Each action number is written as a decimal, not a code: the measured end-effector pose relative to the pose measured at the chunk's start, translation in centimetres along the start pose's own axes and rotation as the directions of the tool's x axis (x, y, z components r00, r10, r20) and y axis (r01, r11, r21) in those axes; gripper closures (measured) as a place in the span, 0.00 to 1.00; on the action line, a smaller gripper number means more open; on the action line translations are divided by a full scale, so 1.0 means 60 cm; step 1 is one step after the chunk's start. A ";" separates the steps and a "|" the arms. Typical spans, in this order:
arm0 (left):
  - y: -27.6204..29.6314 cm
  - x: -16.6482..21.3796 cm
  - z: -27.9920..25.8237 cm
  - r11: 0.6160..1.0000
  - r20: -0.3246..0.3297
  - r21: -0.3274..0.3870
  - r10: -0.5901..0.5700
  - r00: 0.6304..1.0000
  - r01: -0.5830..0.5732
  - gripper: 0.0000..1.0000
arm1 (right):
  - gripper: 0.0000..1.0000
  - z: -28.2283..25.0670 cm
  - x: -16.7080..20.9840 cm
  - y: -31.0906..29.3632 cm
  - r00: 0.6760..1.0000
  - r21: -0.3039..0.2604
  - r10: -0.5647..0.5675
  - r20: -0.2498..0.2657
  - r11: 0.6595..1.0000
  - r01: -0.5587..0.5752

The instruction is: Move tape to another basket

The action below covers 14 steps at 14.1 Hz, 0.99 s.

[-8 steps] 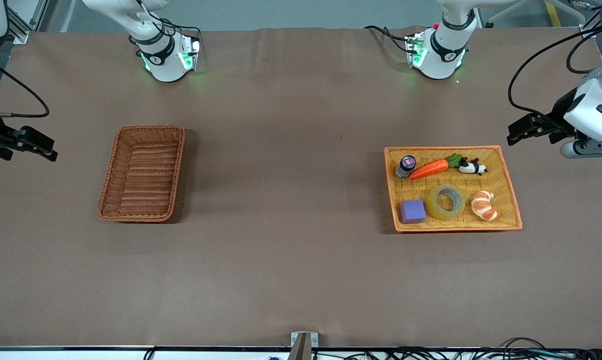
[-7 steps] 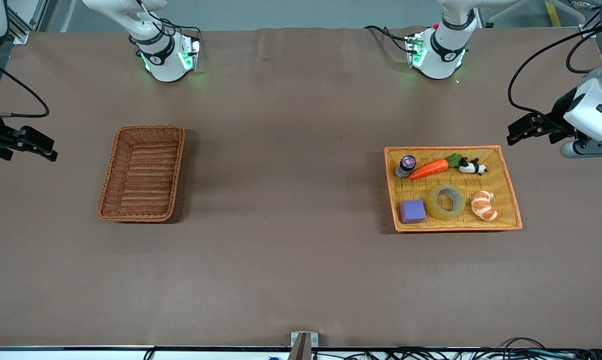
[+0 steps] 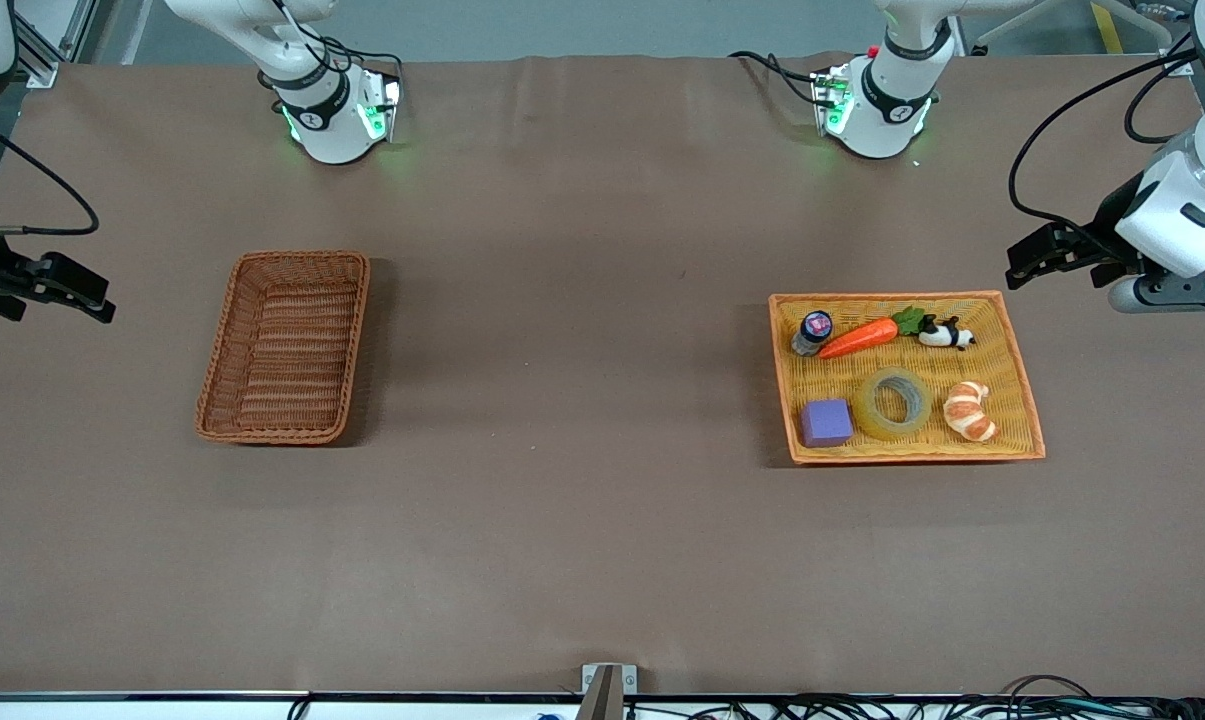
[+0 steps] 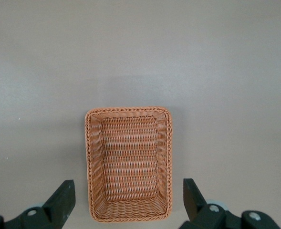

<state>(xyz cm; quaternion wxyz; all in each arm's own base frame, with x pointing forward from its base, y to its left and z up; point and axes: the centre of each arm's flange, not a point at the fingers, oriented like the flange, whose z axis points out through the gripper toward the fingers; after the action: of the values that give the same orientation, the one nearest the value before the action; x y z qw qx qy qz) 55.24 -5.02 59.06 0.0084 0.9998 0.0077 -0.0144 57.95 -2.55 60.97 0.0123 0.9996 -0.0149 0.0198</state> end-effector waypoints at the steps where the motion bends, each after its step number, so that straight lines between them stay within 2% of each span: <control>1: -0.002 0.000 0.000 1.000 0.000 0.000 -0.002 1.000 0.002 0.00 | 0.00 0.000 0.000 0.000 1.000 0.000 0.000 0.000 1.000 0.000; 4: -0.006 0.007 0.014 1.000 0.013 0.000 -0.007 1.000 0.007 0.00 | 0.00 0.000 0.000 0.000 1.000 0.000 0.000 0.000 1.000 0.000; 7: -0.007 0.028 0.073 1.000 0.044 -0.001 -0.008 0.999 0.008 0.00 | 0.00 0.000 0.000 0.001 1.000 0.000 0.001 0.000 1.000 -0.001; 9: -0.008 0.048 0.150 1.000 0.060 -0.003 -0.010 0.998 0.010 0.00 | 0.00 0.000 0.000 0.001 1.000 0.000 0.001 0.000 1.000 -0.001; 12: -0.013 0.071 0.278 1.000 0.032 -0.012 -0.013 0.999 0.013 0.00 | 0.00 0.000 0.000 0.001 1.000 0.000 0.001 0.000 1.000 -0.001; 14: -0.016 0.075 0.352 1.000 0.049 -0.014 -0.011 0.999 0.011 0.00 | 0.00 0.000 0.000 0.001 1.000 0.000 0.001 0.000 1.000 -0.001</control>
<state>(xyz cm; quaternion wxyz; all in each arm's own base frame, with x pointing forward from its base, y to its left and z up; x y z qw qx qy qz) 59.11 -4.36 37.81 0.0157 0.9990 0.0131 -0.0390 57.95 -2.61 60.97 0.0124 0.9996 -0.0155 0.0198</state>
